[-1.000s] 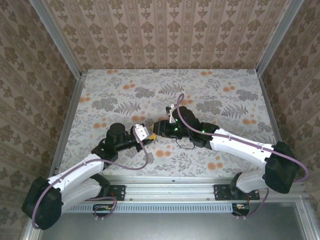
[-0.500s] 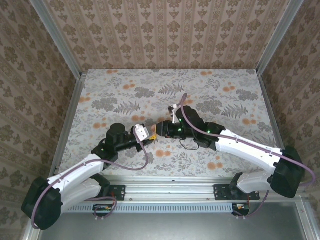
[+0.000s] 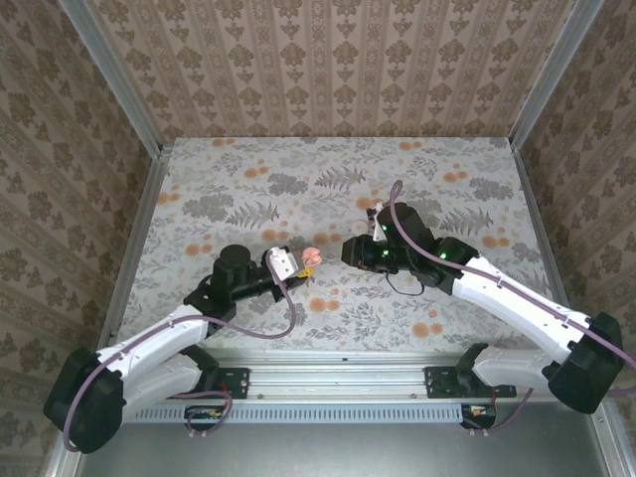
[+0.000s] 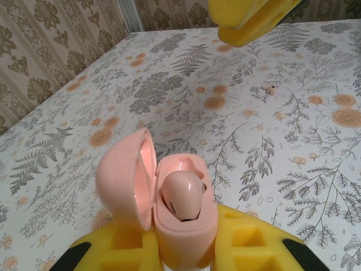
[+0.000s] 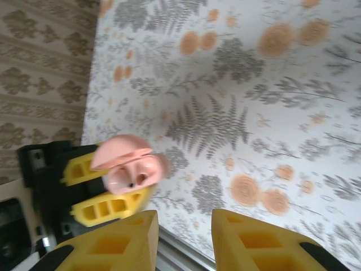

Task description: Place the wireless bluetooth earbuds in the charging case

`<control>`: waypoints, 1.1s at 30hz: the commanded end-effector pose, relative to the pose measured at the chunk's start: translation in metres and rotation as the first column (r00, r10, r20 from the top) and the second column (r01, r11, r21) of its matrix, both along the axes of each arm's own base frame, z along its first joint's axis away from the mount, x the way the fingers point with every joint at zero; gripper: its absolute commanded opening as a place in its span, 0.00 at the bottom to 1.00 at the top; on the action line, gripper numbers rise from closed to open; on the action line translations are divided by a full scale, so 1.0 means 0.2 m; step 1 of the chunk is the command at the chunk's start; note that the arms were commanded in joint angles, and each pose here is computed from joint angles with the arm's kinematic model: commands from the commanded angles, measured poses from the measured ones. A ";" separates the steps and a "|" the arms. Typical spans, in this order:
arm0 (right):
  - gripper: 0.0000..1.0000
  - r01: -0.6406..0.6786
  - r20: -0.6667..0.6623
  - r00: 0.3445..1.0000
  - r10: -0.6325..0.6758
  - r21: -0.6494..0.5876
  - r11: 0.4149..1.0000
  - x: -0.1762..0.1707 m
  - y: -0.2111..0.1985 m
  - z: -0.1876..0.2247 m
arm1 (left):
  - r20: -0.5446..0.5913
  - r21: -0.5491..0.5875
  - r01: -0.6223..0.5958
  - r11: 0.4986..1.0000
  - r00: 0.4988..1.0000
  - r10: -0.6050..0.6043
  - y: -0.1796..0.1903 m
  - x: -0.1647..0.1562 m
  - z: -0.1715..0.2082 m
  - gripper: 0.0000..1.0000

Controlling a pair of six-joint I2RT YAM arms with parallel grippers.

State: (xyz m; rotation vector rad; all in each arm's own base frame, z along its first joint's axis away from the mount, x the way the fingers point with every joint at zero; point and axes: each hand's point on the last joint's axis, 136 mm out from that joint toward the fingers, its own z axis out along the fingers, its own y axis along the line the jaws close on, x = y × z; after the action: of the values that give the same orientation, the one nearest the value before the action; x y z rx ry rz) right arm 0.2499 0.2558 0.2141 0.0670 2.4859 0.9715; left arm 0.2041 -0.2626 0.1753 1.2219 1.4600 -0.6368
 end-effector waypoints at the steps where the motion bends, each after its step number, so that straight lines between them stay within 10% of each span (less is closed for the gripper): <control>1: 0.31 -0.011 -0.094 0.996 0.004 -0.071 0.997 -0.07 -0.12 -0.06 | 0.007 -0.015 0.016 1.000 1.000 -0.015 -0.02 -0.01 0.00 0.00; 33: 0.38 0.127 -0.497 0.751 -0.435 -0.537 0.834 0.01 -1.18 -0.77 | -0.015 -0.001 0.034 0.999 0.999 -0.034 -0.07 0.01 -0.05 0.00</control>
State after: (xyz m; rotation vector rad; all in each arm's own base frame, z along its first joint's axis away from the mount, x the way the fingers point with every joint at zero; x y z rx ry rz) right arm 0.2602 0.0325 0.0726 0.7136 3.0426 0.2668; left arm 0.2064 -0.2709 0.1542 1.2517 1.4999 -0.6532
